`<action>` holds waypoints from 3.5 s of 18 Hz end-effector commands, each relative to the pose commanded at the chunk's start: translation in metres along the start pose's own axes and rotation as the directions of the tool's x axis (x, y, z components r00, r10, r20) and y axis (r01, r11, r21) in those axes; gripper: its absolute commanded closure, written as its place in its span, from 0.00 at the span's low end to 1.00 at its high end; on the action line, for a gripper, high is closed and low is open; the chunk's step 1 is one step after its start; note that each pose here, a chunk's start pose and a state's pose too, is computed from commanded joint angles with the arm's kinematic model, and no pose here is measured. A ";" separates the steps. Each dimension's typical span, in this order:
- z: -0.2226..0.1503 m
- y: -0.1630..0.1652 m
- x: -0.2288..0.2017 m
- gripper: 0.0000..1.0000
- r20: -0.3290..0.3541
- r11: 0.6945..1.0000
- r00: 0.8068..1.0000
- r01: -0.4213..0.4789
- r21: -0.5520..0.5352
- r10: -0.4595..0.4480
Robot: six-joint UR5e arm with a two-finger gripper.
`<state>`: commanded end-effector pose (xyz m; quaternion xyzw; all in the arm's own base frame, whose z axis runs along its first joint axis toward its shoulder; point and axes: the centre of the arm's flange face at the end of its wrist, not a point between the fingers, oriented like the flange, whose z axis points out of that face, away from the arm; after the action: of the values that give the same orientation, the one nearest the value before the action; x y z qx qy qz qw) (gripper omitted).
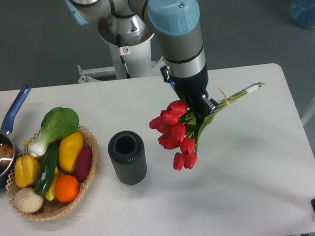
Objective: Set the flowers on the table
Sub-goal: 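Lower the held red tulip bunch toward the table beside the grey cup, then open the gripper to release the tulips onto the table, then raise the open gripper up and away from the tulips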
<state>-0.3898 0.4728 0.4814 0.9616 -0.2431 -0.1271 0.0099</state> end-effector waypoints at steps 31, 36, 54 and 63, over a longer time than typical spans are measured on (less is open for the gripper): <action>0.183 0.010 0.051 0.10 -0.241 0.983 0.953 0.186 -0.014 -0.184; 0.172 0.017 0.051 0.00 -0.214 0.980 0.957 0.200 -0.006 -0.196; 0.098 0.041 0.034 0.00 -0.094 0.970 0.968 0.239 0.035 -0.235; 0.108 0.041 0.037 0.00 -0.126 0.966 0.962 0.250 0.065 -0.241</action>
<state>-0.4046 0.4245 0.3712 0.9897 -0.1260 -0.0610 -0.0305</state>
